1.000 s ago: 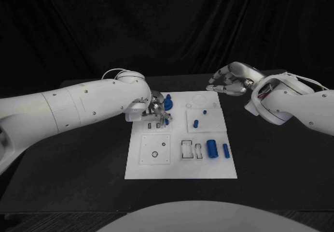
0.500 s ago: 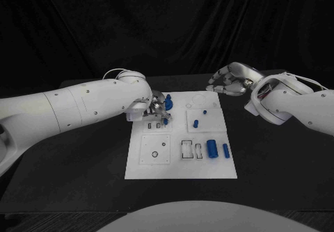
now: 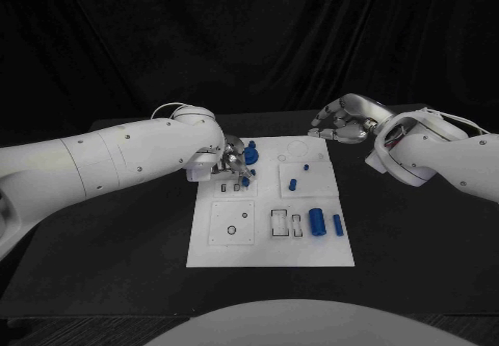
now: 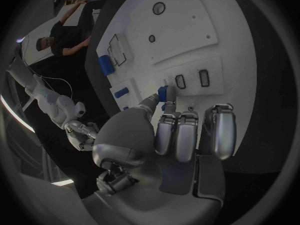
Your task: Assemble the parts on the task board
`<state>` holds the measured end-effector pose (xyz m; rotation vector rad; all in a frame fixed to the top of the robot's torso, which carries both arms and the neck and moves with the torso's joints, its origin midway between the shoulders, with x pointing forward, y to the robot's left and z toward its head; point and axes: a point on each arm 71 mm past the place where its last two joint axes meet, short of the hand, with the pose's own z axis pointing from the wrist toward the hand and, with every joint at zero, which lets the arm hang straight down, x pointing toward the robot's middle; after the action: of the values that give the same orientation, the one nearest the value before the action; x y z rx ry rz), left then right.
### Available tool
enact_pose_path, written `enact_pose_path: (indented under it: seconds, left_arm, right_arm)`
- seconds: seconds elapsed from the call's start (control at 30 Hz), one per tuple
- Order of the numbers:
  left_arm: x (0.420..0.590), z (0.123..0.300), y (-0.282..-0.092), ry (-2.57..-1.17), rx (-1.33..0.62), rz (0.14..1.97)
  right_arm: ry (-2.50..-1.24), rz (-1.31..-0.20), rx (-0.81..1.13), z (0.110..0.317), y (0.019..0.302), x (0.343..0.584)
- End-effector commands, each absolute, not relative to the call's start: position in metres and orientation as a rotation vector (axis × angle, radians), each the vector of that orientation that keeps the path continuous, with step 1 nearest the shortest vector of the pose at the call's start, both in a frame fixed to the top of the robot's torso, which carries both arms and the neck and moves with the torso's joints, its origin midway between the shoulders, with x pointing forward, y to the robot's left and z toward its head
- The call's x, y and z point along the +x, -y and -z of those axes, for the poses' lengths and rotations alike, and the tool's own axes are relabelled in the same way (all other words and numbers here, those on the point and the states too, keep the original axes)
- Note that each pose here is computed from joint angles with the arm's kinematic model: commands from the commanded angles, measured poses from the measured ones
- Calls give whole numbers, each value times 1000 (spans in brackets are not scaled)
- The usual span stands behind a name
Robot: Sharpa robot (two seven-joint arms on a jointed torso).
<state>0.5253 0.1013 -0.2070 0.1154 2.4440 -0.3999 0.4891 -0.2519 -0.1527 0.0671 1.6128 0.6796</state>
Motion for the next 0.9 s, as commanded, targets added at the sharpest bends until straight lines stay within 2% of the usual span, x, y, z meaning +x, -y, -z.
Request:
enact_pose_path:
  seconds: [0.03, 0.53, 0.9]
  left_arm:
    - [523, 208, -101, -2439, 114, 417]
    - [515, 206, -124, -2411, 52, 407]
    - [514, 205, -128, -2399, 33, 404]
  right_arm:
    - [-1630, -664, 78, 155, 253, 489]
    - [-1641, -659, 81, 157, 255, 489]
    - [-1655, -659, 81, 162, 255, 488]
